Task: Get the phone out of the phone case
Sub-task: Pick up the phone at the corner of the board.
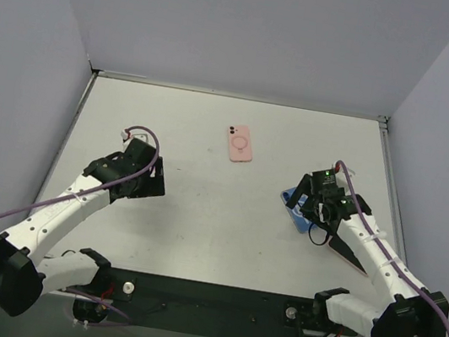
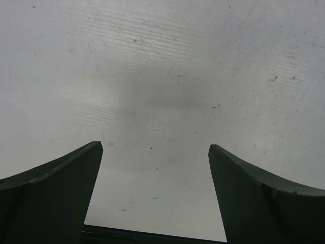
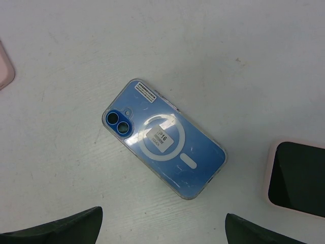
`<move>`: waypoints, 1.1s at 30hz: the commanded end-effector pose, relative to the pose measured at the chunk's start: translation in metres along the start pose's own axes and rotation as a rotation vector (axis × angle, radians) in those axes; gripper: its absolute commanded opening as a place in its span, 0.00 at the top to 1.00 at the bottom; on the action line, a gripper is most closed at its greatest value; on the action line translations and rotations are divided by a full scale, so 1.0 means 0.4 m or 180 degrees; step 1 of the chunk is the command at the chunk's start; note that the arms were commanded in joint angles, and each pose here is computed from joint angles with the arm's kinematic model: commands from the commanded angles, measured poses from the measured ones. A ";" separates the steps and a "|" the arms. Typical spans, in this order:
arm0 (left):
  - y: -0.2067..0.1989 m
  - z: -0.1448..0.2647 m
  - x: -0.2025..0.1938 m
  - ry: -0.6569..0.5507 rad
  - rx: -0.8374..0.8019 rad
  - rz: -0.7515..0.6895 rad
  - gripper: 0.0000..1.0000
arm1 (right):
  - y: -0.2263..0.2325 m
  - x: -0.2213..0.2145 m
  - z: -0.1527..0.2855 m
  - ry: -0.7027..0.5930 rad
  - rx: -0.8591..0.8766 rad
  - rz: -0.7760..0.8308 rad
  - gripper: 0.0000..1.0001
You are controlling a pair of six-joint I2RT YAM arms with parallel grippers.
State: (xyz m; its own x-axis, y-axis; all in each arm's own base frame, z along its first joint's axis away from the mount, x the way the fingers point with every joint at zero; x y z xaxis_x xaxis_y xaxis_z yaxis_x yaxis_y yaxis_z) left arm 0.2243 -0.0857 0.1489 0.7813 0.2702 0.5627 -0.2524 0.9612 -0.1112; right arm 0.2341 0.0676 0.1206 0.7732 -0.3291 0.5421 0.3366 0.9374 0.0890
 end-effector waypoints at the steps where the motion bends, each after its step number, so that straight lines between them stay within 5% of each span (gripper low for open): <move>1: -0.018 0.018 0.034 -0.0091 -0.0076 0.0067 0.03 | -0.011 0.025 0.027 -0.0122 -0.0048 -0.0112 0.01; 13: -0.020 0.018 0.023 -0.0024 -0.0120 0.0029 0.03 | -0.147 -0.004 0.009 0.0106 -0.0714 -0.0870 0.01; 20: -0.074 0.053 0.028 -0.0066 -0.0711 -0.0114 0.03 | -0.273 -0.045 -0.013 0.0419 -0.0994 -0.2172 0.01; 25: -0.077 0.062 0.034 -0.0123 -0.0779 -0.0187 0.03 | -0.335 -0.084 -0.008 0.0162 -0.1415 -0.3273 0.03; 33: -0.096 0.070 0.053 -0.0105 -0.0866 -0.0367 0.03 | -0.387 -0.076 -0.022 -0.0217 -0.1809 -0.4191 0.00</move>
State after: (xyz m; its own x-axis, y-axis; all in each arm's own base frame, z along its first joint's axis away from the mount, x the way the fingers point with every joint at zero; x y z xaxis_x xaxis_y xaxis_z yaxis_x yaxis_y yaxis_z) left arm 0.2193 -0.1081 0.1644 0.8100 0.1845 0.5566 -0.0679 0.9723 -0.2235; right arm 0.1683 -0.0552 0.0897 -0.0967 -0.9290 0.3572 0.9690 -0.0059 0.2471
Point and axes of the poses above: each gripper's point midway between its finger pads, its own z axis back along the fingers, its own y axis along the line the jaws close on, x = y × z, the point moved 3 cm from there along z, back along the fingers, and after that the axes turned 2 degrees about z, right-handed, at the moved point
